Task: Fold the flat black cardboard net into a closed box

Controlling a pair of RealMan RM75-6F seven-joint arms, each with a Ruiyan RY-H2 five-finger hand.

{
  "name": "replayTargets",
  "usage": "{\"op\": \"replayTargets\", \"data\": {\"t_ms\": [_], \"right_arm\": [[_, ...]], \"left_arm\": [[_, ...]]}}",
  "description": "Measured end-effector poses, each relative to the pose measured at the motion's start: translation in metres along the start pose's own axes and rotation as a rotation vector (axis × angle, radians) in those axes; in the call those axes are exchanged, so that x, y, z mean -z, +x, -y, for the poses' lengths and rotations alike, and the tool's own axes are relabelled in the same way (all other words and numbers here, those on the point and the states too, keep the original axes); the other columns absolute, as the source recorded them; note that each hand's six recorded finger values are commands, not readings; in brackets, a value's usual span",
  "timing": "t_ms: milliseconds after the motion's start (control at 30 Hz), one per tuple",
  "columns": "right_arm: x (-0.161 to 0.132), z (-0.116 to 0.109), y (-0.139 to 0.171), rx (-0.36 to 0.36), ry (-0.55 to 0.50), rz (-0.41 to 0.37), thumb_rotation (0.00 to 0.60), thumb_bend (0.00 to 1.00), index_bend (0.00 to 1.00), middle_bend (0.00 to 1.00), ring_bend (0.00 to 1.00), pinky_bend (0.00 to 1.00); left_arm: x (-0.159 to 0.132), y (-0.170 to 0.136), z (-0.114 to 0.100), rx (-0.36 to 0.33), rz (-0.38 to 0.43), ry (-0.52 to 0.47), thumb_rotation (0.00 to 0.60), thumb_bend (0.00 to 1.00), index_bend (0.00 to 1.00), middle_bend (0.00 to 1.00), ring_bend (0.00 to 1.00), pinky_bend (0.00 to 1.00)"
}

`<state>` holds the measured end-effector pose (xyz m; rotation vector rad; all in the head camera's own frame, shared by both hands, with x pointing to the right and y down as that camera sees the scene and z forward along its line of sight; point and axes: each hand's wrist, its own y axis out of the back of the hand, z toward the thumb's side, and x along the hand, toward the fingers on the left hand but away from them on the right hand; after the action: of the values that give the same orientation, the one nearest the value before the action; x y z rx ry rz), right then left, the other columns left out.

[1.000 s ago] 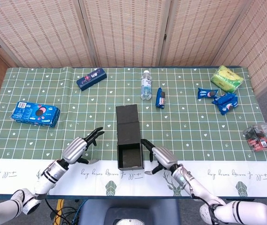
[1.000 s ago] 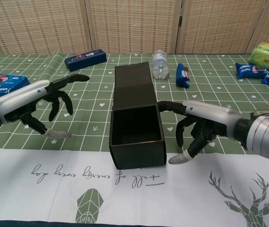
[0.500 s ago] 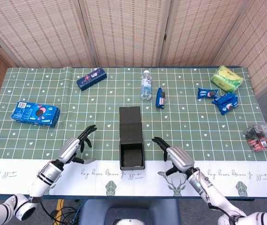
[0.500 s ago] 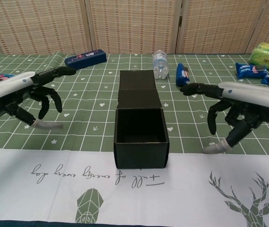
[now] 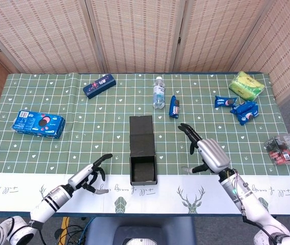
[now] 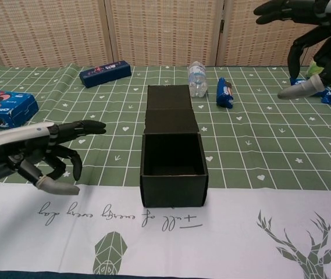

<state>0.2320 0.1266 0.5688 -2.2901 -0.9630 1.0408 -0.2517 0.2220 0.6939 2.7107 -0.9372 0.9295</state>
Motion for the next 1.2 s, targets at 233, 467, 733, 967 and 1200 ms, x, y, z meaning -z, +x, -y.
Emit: {"op": "replayTargets", "data": {"t_ms": [233, 467, 733, 967, 1200], "right_arm": [[0.007, 0.004, 0.005, -0.007, -0.009, 0.012, 0.6, 0.0, 0.0, 0.0, 0.56, 0.93], [0.014, 0.005, 0.009, -0.005, -0.016, 0.026, 0.6, 0.0, 0.0, 0.0, 0.56, 0.93], [0.025, 0.002, 0.013, 0.002, -0.014, 0.044, 0.6, 0.0, 0.0, 0.0, 0.56, 0.93], [0.033, 0.002, 0.015, 0.002, -0.016, 0.055, 0.6, 0.0, 0.0, 0.0, 0.56, 0.93], [0.039, 0.001, 0.018, 0.01, -0.022, 0.068, 0.6, 0.0, 0.0, 0.0, 0.56, 0.93]], "left_arm": [[-0.001, 0.022, 0.024, 0.01, -0.007, -0.025, 0.6, 0.11, 0.0, 0.0, 0.51, 0.83], [-0.006, 0.045, 0.033, -0.002, -0.017, -0.045, 0.6, 0.11, 0.0, 0.0, 0.51, 0.83], [-0.011, 0.065, 0.041, 0.012, -0.027, -0.065, 0.6, 0.11, 0.0, 0.0, 0.51, 0.83], [-0.011, 0.079, 0.047, 0.016, -0.036, -0.08, 0.6, 0.11, 0.0, 0.0, 0.51, 0.83], [-0.011, 0.084, 0.05, 0.006, -0.032, -0.103, 0.6, 0.11, 0.0, 0.0, 0.56, 0.84]]}}
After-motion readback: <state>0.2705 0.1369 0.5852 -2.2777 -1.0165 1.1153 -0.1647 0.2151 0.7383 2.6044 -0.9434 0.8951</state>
